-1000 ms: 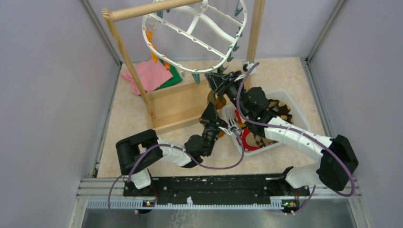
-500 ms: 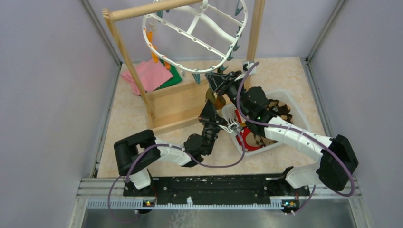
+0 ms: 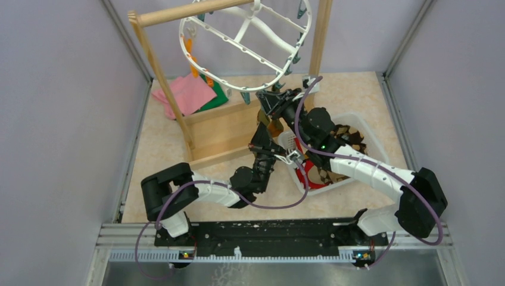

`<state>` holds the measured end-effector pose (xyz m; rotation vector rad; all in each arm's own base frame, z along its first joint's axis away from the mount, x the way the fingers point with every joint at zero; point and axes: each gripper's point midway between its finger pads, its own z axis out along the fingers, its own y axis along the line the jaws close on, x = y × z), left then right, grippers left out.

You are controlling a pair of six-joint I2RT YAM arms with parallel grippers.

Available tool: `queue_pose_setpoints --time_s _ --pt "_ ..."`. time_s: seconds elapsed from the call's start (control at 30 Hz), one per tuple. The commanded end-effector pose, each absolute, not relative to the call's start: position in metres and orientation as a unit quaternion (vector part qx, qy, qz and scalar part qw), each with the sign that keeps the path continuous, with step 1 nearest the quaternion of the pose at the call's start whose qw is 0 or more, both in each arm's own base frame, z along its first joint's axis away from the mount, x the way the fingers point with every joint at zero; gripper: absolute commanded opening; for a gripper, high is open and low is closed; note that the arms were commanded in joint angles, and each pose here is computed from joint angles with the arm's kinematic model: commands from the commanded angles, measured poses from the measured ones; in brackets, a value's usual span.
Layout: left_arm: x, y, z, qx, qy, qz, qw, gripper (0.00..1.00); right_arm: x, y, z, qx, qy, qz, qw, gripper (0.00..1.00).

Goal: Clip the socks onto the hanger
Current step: Clamp the sock onto the hanger.

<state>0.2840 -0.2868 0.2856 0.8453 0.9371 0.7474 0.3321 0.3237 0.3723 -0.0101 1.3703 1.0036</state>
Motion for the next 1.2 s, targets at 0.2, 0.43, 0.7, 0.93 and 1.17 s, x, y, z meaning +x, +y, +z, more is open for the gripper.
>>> queue_pose_setpoints --time_s 0.2,0.43,0.7,0.93,1.17 --pt "0.267 -0.251 0.352 0.231 0.422 0.294 0.826 0.00 0.345 0.319 0.362 0.019 0.630 0.422 0.652 0.00" --pt "0.264 -0.250 0.355 0.229 0.420 0.290 0.829 0.00 0.348 0.317 0.363 0.019 0.629 0.416 0.657 0.00" --pt "0.265 -0.253 0.354 0.229 0.421 0.289 0.828 0.00 0.349 0.319 0.363 0.020 0.629 0.420 0.654 0.00" --pt "0.270 -0.248 0.352 0.219 0.436 0.297 0.821 0.00 0.349 0.317 0.366 0.021 0.628 0.416 0.657 0.00" --pt "0.279 -0.250 0.348 0.211 0.451 0.307 0.811 0.00 0.348 0.317 0.366 0.023 0.629 0.418 0.656 0.00"
